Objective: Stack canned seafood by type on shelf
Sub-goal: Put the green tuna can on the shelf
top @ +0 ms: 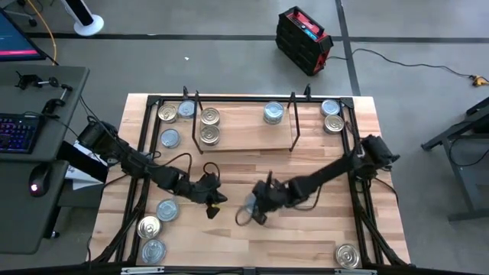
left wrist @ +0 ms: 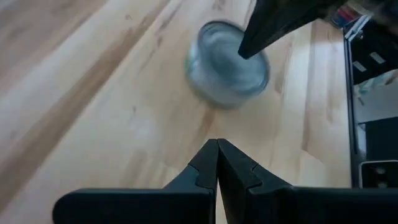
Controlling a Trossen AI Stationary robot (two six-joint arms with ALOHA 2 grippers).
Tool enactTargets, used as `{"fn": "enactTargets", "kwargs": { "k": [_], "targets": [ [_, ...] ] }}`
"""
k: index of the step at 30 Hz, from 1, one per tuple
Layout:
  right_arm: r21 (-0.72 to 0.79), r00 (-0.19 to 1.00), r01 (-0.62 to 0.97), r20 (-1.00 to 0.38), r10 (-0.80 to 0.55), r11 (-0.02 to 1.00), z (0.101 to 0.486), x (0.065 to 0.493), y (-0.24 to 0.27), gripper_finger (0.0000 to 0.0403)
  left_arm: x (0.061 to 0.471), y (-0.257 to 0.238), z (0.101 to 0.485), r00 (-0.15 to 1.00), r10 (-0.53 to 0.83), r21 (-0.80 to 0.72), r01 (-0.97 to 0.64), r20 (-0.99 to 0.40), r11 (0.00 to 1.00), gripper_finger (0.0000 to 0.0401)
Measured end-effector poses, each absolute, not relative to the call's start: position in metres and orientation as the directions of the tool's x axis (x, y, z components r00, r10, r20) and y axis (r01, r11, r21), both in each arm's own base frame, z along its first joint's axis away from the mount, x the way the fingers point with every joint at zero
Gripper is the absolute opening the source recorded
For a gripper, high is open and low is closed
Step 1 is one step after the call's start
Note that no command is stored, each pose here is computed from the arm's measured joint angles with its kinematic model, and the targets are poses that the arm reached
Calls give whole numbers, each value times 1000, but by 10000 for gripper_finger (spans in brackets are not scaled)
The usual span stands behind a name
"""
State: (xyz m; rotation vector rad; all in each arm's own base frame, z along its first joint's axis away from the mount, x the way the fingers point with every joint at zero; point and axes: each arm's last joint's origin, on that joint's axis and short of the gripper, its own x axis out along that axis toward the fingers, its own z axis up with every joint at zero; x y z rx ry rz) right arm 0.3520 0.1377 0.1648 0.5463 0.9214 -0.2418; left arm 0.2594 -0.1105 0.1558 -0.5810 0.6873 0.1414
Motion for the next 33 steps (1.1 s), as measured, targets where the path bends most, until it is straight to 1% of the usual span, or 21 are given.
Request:
{"fn": "enactTargets", "kwargs": {
  "k": [3, 7, 10, 12, 14, 16, 20, 23, 25, 27, 29, 31, 33],
  "targets": [
    [387, 642, 394, -765, 52, 834, 192, 350, 126, 0, 265, -104, 158, 784, -88, -454, -260, -614, 852, 0],
    [380, 626, 404, -778, 51, 832, 216, 331, 129, 0, 268, -96, 160, 776, -143, -421, -169, -614, 891, 0],
    [420, 603, 489, -796, 51, 765, 221, 322, 131, 5, 270, -91, 160, 772, -162, -363, -95, -615, 927, 0],
    [457, 602, 546, -797, 51, 702, 216, 320, 132, 19, 272, -89, 161, 783, -165, -314, -41, -600, 949, 0],
    [509, 612, 598, -789, 57, 619, 206, 321, 131, 43, 274, -88, 164, 801, -165, -243, 25, -575, 970, 0],
    [575, 639, 625, -765, 76, 529, 194, 321, 128, 77, 277, -87, 166, 822, -169, -184, 80, -544, 980, 0],
    [664, 681, 671, -728, 80, 328, 170, 315, 116, 150, 281, -89, 164, 820, -202, -128, 158, -535, 979, 0],
    [690, 692, 682, -716, 89, 242, 157, 311, 109, 194, 284, -90, 158, 816, -205, -137, 154, -540, 978, 0],
    [677, 671, 707, -734, 109, 206, 148, 305, 103, 211, 290, -92, 153, 830, -209, -164, 144, -518, 976, 0],
    [653, 644, 732, -757, 115, 195, 141, 301, 100, 215, 293, -93, 146, 822, -206, -186, 124, -530, 975, 0],
    [652, 642, 733, -757, 116, 196, 140, 300, 99, 205, 299, -94, 142, 824, -182, -194, 89, -536, 977, 0],
    [637, 629, 743, -770, 113, 204, 139, 299, 99, 179, 303, -94, 141, 825, -153, -207, 44, -544, 977, 0],
    [601, 595, 766, -797, 101, 228, 136, 296, 98, 132, 308, -96, 143, 838, -151, -215, 42, -525, 976, 0]
  ]
}}
